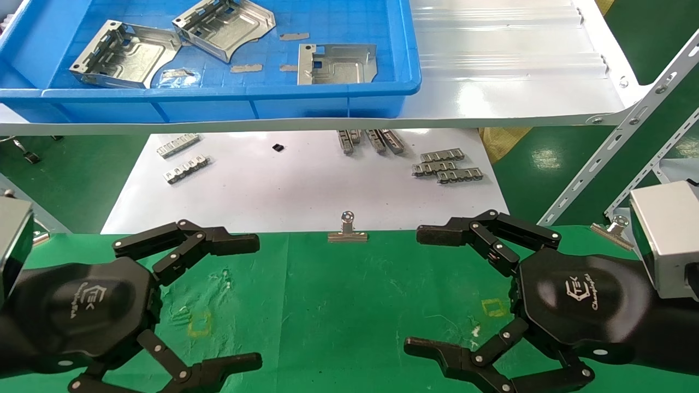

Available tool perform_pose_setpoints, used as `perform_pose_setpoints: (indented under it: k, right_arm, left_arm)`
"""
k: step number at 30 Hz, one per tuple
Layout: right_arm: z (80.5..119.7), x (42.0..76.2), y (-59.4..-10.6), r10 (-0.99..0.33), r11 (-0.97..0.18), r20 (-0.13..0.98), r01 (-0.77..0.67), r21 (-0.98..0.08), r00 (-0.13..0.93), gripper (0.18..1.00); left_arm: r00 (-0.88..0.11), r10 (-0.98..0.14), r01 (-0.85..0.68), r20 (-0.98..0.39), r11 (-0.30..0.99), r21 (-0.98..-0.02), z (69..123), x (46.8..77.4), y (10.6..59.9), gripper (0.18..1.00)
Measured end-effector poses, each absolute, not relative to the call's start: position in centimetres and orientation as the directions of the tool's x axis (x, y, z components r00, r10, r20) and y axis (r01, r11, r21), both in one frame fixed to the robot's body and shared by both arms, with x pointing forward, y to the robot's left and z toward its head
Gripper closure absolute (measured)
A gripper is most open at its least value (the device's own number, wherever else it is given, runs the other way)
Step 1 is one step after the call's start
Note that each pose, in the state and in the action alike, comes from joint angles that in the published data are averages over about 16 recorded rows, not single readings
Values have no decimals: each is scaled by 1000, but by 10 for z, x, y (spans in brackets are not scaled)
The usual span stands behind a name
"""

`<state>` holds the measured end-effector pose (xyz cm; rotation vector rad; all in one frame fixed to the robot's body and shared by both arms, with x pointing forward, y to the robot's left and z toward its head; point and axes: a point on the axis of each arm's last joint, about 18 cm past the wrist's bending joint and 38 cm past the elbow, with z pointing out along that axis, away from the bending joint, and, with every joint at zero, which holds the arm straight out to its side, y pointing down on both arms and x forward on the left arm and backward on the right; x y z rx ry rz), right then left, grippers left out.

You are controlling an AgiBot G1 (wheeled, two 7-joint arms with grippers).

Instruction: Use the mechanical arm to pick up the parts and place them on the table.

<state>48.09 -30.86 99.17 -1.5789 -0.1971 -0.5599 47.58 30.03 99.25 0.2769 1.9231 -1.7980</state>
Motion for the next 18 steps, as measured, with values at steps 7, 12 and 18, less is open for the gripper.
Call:
perform_pose_setpoints:
  k: [7, 12, 18]
  right_arm:
    - [992, 481, -309, -208, -101, 463, 452, -886, 862, 182]
    - [992, 481, -309, -208, -101, 463, 452, -886, 862, 195]
    - [992, 481, -309, -208, -101, 463, 452, -886, 862, 237]
  left_arm:
    - [-860, -179, 465, -478, 112, -878, 992, 476, 300, 183]
    - [-860, -179, 465, -478, 112, -878, 992, 476, 300, 183]
    - [-860, -179, 465, -478, 112, -878, 992, 476, 300, 183]
